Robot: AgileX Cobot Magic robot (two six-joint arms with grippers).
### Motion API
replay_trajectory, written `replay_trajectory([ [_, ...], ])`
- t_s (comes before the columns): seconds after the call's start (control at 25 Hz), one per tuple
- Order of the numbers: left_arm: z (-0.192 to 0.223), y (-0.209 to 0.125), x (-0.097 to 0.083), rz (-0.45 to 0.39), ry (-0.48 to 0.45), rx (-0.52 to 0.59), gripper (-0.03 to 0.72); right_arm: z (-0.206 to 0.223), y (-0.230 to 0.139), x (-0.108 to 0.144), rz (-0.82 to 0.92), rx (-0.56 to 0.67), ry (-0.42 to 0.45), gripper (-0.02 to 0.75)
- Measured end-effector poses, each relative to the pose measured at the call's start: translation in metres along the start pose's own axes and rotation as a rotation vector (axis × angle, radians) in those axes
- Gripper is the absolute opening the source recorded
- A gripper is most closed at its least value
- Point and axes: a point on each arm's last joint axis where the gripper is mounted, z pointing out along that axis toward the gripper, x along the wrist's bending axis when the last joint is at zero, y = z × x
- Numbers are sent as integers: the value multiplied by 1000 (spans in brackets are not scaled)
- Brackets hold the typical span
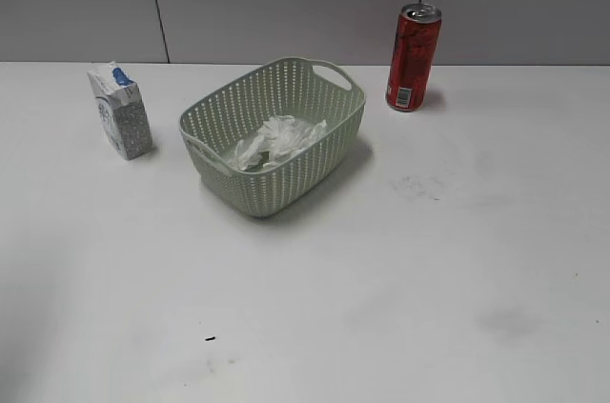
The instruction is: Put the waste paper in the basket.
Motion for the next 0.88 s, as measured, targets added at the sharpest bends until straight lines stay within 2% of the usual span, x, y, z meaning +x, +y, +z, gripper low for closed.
replay_trajectory([
  [0.48,10,-153,-32,-17,0,-142,575,0,1,5,55,-8,52,542],
  [0.6,12,-180,-37,-11,10,-202,575,0,1,5,56,-9,52,542],
  [0.88,-10,-208,-45,20,53,-425,574,0,1,5,57,-9,52,542],
])
